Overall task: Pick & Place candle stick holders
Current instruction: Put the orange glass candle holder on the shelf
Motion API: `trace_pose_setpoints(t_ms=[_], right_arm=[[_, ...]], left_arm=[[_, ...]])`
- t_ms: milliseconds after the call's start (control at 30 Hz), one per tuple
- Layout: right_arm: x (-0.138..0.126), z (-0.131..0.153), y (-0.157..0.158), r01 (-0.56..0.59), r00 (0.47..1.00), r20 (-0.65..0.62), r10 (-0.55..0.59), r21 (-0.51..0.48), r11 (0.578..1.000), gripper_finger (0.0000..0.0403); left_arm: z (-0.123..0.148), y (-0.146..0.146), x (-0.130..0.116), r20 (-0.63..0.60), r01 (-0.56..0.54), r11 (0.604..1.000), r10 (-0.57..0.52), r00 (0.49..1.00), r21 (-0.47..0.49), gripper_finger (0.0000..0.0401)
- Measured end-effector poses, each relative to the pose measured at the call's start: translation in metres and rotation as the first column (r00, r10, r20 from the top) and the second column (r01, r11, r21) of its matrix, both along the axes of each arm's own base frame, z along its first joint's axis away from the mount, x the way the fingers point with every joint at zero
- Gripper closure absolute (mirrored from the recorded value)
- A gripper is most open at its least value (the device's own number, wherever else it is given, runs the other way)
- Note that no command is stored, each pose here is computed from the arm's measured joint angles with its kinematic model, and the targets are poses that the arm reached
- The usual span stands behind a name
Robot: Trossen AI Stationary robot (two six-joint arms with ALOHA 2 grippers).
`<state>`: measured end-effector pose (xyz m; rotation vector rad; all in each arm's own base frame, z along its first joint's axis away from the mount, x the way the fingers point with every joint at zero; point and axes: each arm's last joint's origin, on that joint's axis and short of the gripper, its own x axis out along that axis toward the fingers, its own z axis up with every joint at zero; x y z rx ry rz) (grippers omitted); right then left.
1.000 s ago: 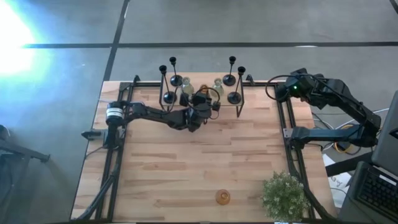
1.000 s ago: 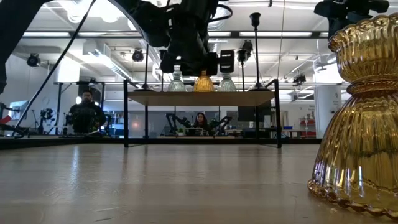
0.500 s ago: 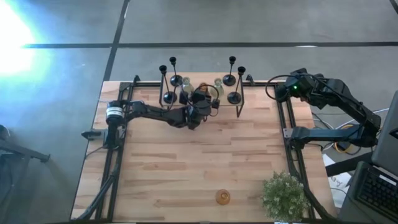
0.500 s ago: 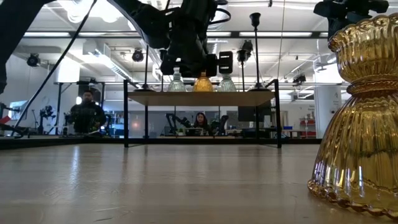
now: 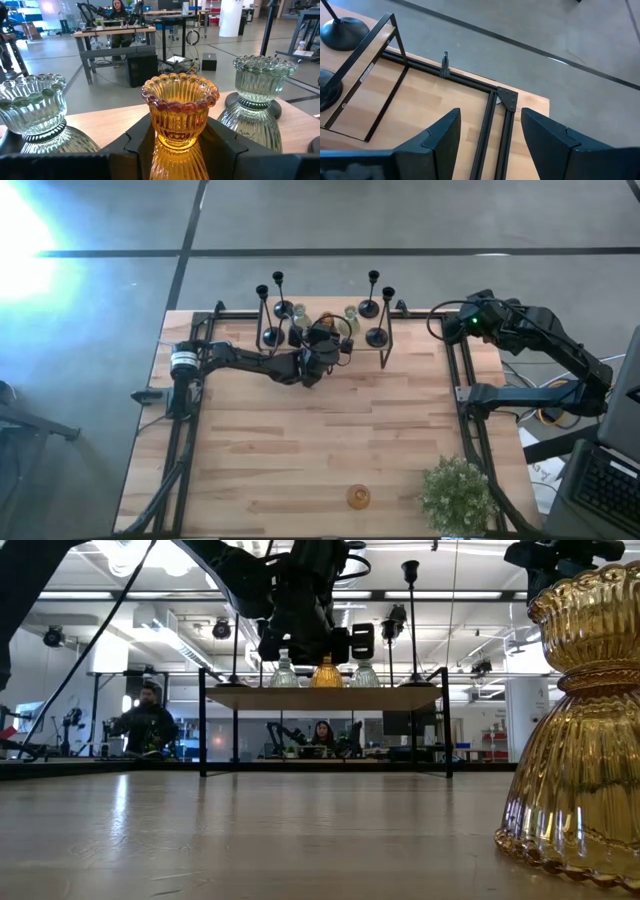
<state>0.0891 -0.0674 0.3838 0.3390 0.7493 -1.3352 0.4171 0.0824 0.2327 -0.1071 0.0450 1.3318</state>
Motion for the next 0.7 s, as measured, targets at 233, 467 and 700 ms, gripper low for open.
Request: trace_pose_setpoints(t_ms=[233, 467, 700], right_arm=[[0.0004, -0.0003, 0.0003, -0.013, 1.000, 0.006, 0.013, 0.015, 1.000, 0.0200], [0.0005, -0.0003, 0.0003, -0.017, 1.000, 0.004, 0.017, 0.017, 1.000, 0.0200], [0.0009, -0.0007, 0.0007, -0.037, 0.999, 0.004, 0.037, 0.033, 0.999, 0.0200]], left_arm=[[-0.0004, 0.0000, 0.0001, -0.004, 0.000, 1.000, 0.000, 1.000, 0.001, 0.0261], [-0.0007, -0.0001, 0.0008, -0.007, 0.029, 1.000, -0.029, 1.000, -0.006, 0.0261], [-0.0012, -0.0003, 0.0013, -0.016, 0.045, 0.999, -0.045, 0.999, -0.008, 0.0250]])
